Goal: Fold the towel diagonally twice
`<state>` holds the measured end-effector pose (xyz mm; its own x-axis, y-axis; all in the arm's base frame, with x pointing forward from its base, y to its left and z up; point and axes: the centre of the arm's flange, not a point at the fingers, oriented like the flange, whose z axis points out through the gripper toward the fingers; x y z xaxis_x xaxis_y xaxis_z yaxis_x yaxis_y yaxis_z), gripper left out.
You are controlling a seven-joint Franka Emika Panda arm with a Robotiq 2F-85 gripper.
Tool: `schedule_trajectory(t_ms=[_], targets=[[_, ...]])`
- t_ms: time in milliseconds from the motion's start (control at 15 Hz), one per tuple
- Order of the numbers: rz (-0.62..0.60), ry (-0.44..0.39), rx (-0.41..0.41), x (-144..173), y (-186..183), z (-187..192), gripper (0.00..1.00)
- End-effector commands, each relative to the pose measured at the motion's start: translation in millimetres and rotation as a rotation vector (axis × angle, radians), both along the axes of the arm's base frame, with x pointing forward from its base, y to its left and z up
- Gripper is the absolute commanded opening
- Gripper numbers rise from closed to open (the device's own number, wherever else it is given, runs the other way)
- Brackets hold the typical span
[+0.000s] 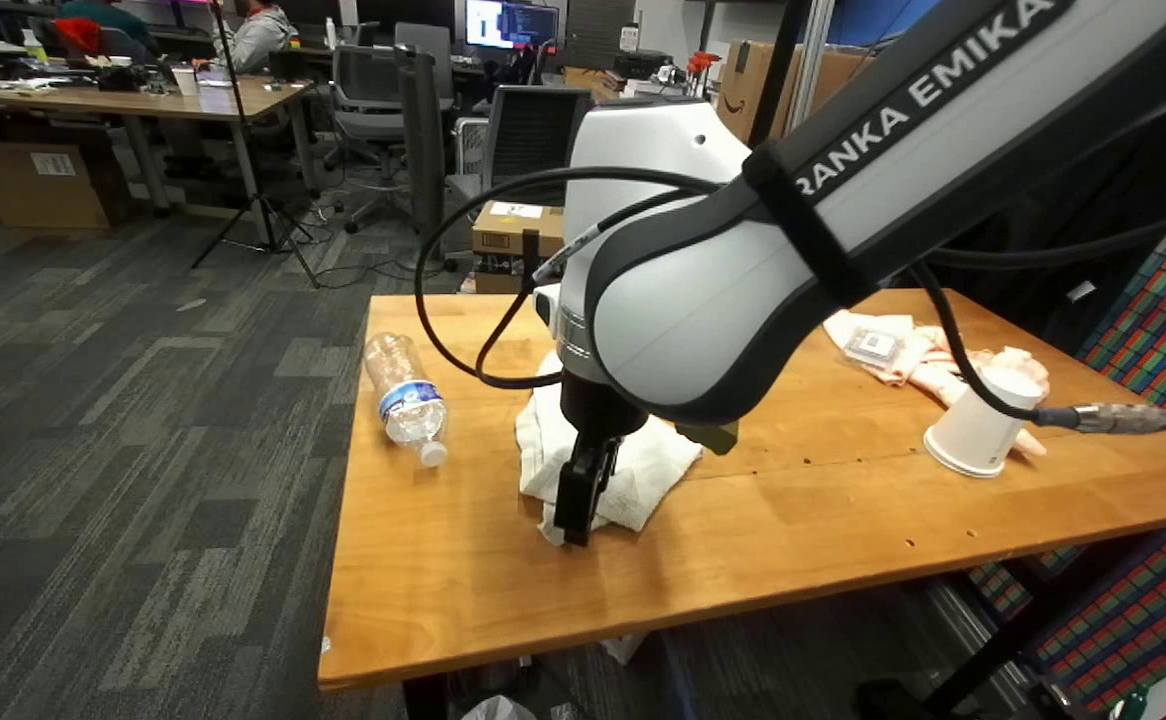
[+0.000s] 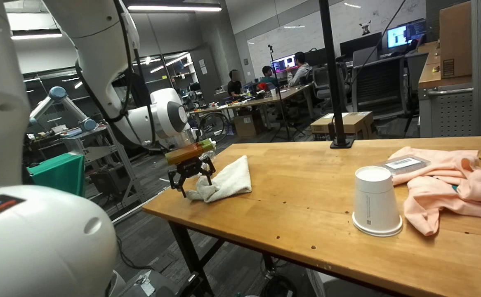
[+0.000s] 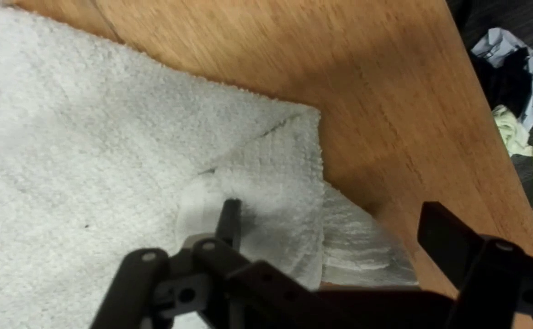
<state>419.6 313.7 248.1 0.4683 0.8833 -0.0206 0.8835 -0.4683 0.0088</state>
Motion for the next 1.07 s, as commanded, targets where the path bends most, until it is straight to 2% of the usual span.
schedule_trajectory(t_ms=[0, 733, 1000], targets=[[0.001, 0.018, 0.034, -3, -4, -1, 1.00], [0.010, 0.015, 0.028, -19, 4, 3, 1.00], [0.030, -0.011, 0.025, -36, 10, 16, 1.00]])
